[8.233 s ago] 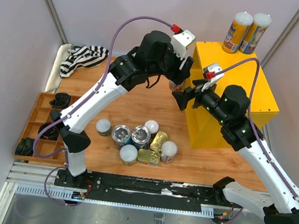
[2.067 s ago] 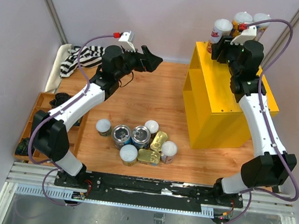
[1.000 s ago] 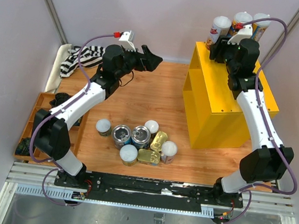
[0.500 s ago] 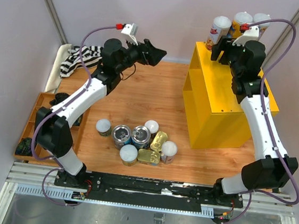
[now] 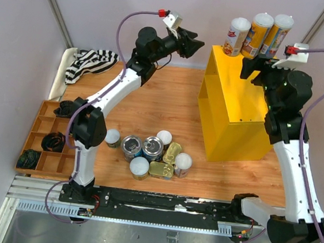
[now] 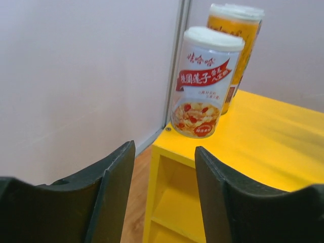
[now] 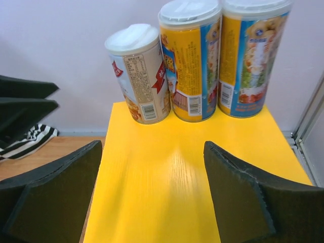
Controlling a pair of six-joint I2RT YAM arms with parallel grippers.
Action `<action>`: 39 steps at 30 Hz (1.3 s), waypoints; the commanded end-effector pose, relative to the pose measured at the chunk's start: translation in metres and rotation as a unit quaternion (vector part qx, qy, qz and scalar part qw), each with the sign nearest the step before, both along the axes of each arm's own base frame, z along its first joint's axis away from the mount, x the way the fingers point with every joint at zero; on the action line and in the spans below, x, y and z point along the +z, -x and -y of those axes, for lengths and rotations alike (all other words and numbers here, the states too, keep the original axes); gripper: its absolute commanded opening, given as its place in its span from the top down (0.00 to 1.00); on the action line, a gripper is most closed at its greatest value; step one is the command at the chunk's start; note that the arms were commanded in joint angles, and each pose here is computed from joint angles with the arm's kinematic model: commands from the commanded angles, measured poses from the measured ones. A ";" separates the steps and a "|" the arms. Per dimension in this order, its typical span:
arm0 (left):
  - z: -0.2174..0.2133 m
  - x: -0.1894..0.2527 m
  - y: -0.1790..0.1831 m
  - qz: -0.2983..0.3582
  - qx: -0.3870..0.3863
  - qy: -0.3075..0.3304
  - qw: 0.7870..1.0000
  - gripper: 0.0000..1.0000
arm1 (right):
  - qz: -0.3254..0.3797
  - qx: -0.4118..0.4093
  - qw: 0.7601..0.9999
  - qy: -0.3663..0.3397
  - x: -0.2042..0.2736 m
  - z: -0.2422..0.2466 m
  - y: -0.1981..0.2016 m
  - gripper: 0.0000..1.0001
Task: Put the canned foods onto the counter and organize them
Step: Place the canned food on the counter.
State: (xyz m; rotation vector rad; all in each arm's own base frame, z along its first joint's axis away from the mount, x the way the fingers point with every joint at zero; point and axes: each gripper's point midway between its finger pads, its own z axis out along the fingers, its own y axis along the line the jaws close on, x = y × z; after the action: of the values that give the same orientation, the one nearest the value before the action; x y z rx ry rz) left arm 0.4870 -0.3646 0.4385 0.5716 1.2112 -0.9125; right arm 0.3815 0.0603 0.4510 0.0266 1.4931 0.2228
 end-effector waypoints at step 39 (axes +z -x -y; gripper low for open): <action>0.108 -0.006 0.014 0.080 -0.082 0.031 0.993 0.25 | 0.027 -0.028 0.999 -0.022 0.009 0.021 0.037 0.16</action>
State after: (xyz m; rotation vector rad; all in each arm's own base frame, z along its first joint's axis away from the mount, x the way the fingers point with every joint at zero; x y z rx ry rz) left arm 0.4876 -0.4669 0.4094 0.6554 1.0942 -1.0051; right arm 0.3480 0.0450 0.4567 0.0804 1.4485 0.2132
